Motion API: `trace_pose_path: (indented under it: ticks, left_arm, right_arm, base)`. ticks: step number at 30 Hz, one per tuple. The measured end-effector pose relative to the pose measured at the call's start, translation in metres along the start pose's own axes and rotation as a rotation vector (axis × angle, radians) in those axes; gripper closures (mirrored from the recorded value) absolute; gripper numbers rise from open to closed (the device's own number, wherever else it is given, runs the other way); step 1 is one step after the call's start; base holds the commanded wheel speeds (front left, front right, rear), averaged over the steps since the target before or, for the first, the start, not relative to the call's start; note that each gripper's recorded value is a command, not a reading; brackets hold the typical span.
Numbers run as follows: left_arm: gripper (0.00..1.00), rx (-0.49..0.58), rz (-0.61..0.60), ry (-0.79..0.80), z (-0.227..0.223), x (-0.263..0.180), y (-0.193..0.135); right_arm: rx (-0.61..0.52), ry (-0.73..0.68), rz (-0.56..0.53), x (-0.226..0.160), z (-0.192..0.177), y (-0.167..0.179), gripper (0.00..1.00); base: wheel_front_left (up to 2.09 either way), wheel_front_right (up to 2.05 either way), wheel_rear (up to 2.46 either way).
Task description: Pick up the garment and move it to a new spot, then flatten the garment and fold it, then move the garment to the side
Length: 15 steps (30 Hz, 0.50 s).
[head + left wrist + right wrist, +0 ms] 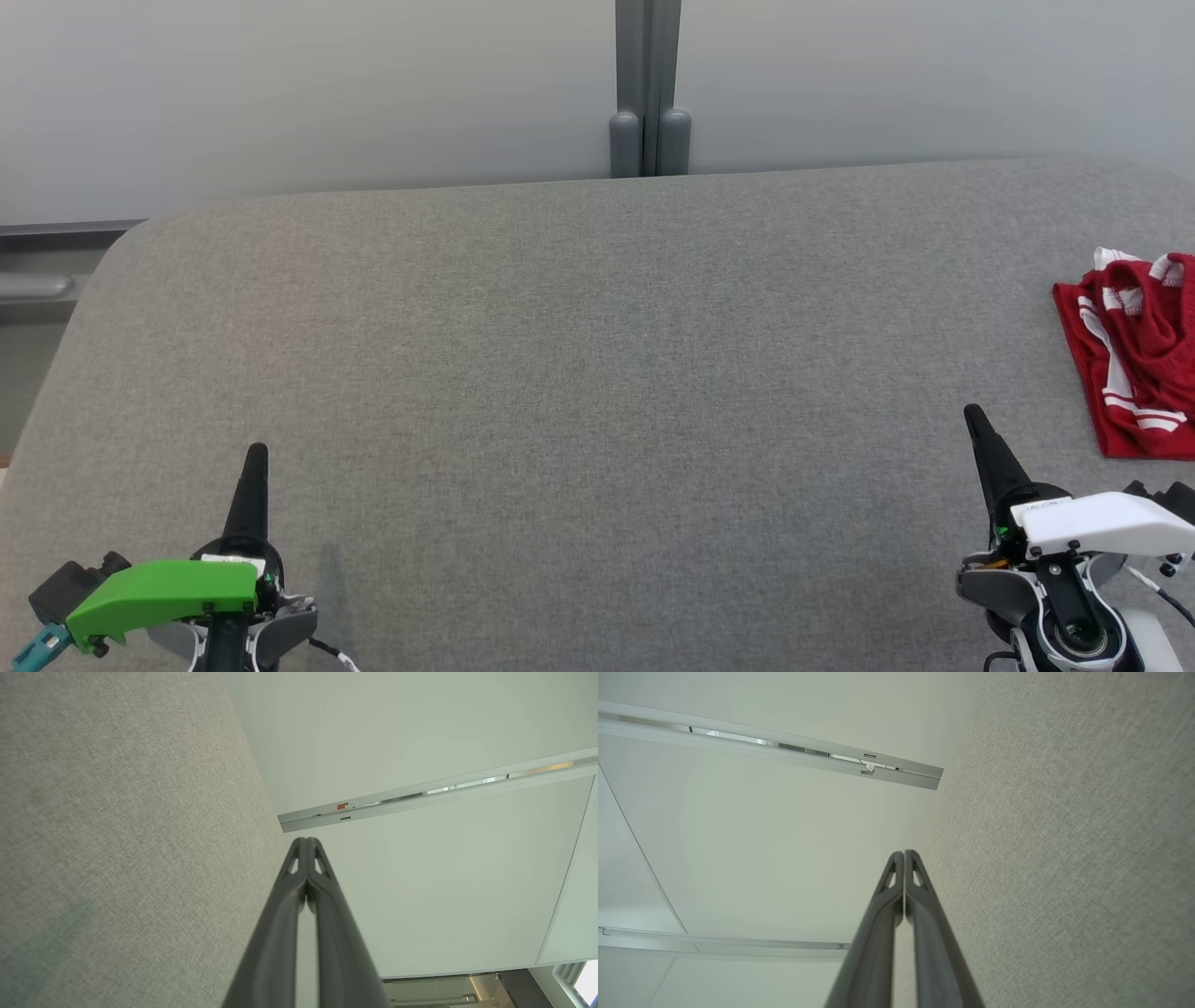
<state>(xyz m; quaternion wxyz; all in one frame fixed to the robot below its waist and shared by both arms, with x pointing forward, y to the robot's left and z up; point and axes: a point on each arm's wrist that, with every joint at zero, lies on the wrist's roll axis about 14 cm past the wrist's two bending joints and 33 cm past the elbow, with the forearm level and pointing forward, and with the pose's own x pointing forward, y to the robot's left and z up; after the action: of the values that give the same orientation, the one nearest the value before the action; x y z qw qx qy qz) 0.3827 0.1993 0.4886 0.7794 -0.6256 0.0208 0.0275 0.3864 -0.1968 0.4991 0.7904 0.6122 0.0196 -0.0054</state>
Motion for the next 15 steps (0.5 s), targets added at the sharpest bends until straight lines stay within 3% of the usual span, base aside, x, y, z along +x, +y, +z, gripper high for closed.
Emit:
trace_pose_path:
  ticks: [15]
  left_arm:
    - [1.0, -0.105, -0.019, 0.007, 0.0012, 0.001, -0.0049]
  right_arm:
    - [0.122, -0.009, 0.009, 0.0, 0.0016, 0.0011, 1.0]
  base:
    - [0.0, 0.0, 0.0]
